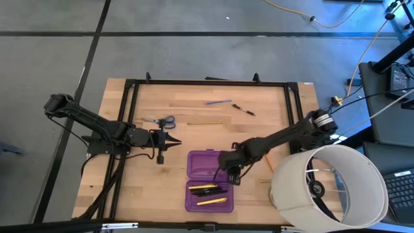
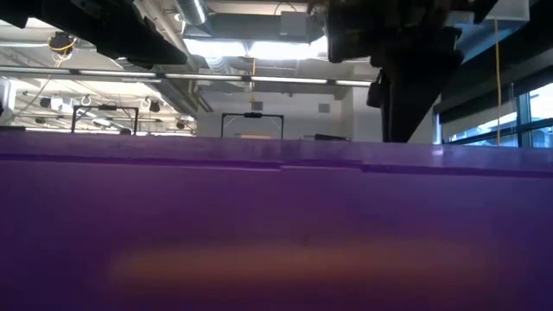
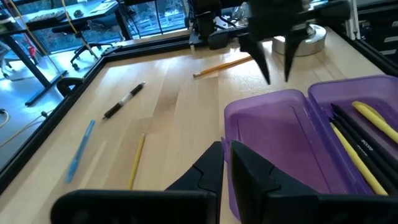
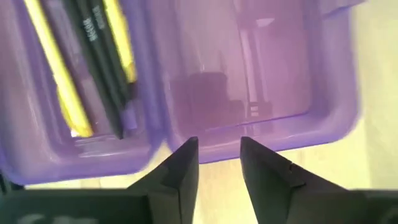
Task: Pick & place school supplies into a supply box
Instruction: Put the orange pencil into the violet supply box
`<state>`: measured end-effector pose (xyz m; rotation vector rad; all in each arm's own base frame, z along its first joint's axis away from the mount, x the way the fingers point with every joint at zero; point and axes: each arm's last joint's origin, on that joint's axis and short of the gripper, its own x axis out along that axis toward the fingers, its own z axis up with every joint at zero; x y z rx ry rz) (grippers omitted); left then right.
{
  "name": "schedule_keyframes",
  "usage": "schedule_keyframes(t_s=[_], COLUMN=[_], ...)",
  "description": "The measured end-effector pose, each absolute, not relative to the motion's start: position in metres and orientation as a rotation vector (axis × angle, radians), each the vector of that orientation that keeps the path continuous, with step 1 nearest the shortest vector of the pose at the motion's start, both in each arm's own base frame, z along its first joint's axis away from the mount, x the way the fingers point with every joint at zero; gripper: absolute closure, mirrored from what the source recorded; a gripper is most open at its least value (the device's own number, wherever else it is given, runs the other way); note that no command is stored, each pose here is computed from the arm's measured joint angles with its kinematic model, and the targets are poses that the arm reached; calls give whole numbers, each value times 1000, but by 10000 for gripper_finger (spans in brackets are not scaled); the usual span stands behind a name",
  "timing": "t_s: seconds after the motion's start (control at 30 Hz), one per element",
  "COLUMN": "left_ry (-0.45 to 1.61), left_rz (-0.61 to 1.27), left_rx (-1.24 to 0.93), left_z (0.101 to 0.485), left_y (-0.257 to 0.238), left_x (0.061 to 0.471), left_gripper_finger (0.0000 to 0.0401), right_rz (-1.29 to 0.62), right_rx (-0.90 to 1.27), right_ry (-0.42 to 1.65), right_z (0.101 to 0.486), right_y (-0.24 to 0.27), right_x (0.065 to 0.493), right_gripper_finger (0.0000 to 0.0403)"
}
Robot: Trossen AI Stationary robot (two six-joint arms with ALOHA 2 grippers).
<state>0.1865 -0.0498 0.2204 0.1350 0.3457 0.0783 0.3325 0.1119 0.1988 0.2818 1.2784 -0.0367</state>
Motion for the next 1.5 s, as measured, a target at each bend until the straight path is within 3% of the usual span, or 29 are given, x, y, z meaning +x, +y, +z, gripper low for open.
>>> schedule_keyframes(t_s=[0.2,0.43,0.6,0.8,1.03,1.37,1.5], left_ry=[344,346,343,343,343,343,343], left_rz=[79,79,79,79,78,78,78], left_rx=[132,132,132,132,134,134,134], left_z=[221,220,221,221,221,221,221], left_y=[-50,-50,-50,-50,-50,-50,-50], left_x=[187,186,187,187,187,187,187], left_gripper_finger=[380,381,381,379,378,381,381], right_rz=[-126,-477,-576,-694,-741,-802,-802], right_rx=[378,513,524,554,586,584,586], right_ry=[1208,1098,1130,1186,1182,1165,1166], right_z=[201,204,189,165,165,163,163], right_y=[88,57,43,25,8,-2,-2], right_x=[296,243,218,203,204,202,202], right_gripper_finger=[280,280,280,280,278,188,171])
